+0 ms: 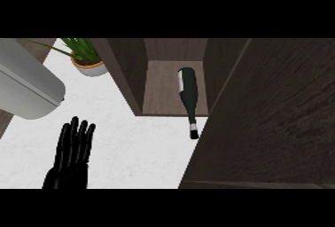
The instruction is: Pick up the wine, place it into the cabinet and close the cabinet
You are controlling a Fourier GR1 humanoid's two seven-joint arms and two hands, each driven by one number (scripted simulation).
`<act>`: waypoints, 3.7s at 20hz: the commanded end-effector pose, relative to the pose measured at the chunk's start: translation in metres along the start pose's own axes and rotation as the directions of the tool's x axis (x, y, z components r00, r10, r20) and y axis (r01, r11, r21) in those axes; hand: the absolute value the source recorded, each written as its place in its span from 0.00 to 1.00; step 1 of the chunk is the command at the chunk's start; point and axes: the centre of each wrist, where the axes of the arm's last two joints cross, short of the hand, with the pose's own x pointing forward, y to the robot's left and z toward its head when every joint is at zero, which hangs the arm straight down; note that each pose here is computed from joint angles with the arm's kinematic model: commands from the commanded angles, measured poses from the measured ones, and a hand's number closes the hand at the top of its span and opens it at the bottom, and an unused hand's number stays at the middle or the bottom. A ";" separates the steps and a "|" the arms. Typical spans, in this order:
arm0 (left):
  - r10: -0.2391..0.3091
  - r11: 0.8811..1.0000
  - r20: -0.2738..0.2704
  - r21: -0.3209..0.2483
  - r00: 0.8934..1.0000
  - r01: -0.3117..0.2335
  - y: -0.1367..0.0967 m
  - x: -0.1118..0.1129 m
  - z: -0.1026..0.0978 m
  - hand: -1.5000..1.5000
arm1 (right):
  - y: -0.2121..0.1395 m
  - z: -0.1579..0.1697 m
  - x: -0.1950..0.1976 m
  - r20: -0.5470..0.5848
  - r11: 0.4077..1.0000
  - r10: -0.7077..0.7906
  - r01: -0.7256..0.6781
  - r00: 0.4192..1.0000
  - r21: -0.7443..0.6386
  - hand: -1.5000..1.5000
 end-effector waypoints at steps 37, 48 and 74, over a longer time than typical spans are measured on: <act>0.020 0.999 0.046 -0.050 0.999 -0.018 0.156 0.095 -0.013 0.00 | 0.009 -0.271 0.090 0.051 1.000 -0.011 0.011 0.999 -0.014 1.00; 0.035 0.998 0.082 -0.053 0.996 -0.031 0.164 0.108 -0.030 0.00 | -0.032 -0.318 0.051 -0.249 0.908 -0.191 0.267 0.950 0.323 1.00; 0.127 0.986 0.031 -0.110 0.991 -0.123 0.150 0.109 -0.030 0.00 | -0.174 -0.302 -0.013 -0.029 0.975 -0.178 0.173 0.984 -0.139 1.00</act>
